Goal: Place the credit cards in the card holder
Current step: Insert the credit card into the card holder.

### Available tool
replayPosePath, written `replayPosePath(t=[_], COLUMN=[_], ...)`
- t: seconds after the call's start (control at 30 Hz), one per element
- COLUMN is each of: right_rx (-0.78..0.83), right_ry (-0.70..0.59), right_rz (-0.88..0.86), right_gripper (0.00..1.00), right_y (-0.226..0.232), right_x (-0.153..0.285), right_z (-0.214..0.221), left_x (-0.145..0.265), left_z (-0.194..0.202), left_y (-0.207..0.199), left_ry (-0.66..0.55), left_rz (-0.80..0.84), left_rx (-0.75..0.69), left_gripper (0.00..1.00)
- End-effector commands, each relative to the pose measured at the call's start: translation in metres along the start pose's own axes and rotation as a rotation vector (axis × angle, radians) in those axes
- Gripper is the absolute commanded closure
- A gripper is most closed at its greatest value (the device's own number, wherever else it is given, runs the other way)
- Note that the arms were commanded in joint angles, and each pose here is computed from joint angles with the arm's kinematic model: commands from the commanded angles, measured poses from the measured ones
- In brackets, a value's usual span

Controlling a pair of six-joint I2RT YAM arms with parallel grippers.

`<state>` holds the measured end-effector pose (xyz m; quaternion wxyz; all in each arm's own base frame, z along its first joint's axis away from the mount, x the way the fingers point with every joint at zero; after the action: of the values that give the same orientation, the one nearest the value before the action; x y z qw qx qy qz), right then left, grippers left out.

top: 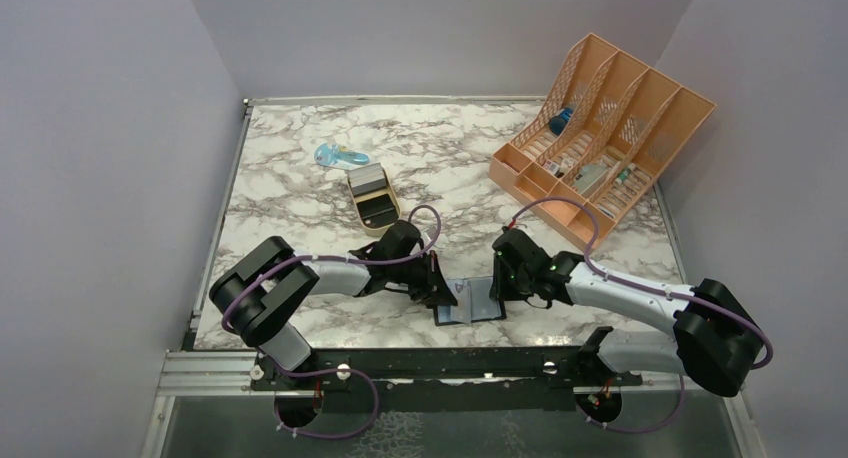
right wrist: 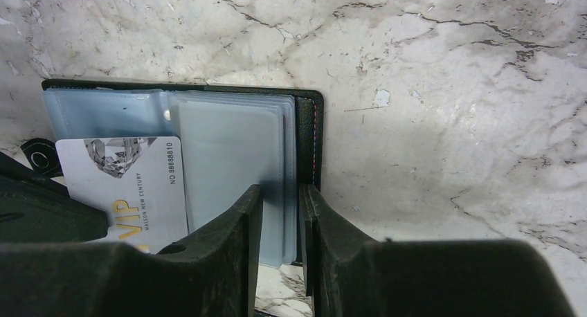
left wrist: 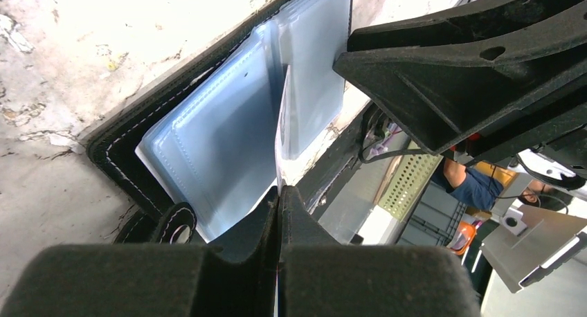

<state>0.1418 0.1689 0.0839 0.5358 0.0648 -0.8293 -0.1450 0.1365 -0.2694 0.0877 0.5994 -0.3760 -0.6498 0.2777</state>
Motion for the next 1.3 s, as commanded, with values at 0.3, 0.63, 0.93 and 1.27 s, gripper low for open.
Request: replayPosePath(t=[0.3, 0.63, 0.93, 1.27], right_rx=[-0.016, -0.017, -0.032, -0.045], right_ry=[0.006, 0.006, 0.005, 0.036], right_rz=[-0.010, -0.011, -0.029, -0.048], right_gripper=[0.74, 0.75, 0.75, 0.75], right_y=[-0.003, -0.003, -0.001, 0.002], right_x=[-0.002, -0.001, 0.002, -0.003], right_z=[0.005, 0.006, 0.005, 0.009], left_x=[-0.010, -0.014, -0.011, -0.018], left_z=[-0.012, -0.017, -0.019, -0.013], left_y=[0.001, 0.007, 0.008, 0.001], left_ry=[-0.034, -0.076, -0.117, -0.099], left_rz=[0.001, -0.038, -0.059, -0.011], left_rx=[0.003, -0.017, -0.007, 0.014], left_gripper=[1.00, 1.00, 1.00, 1.00])
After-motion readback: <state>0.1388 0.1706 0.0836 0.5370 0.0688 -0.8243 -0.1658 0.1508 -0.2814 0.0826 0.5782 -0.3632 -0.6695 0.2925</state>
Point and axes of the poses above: each gripper's point midway between its finger pads, its own x axis back along the fingers, its own y axis along the line the jaws close on, z = x × y, the point moved 7 cm from there along x, back along the fingers, and after that the axes turned 9 degrees about -x, right-handed, at the moved point
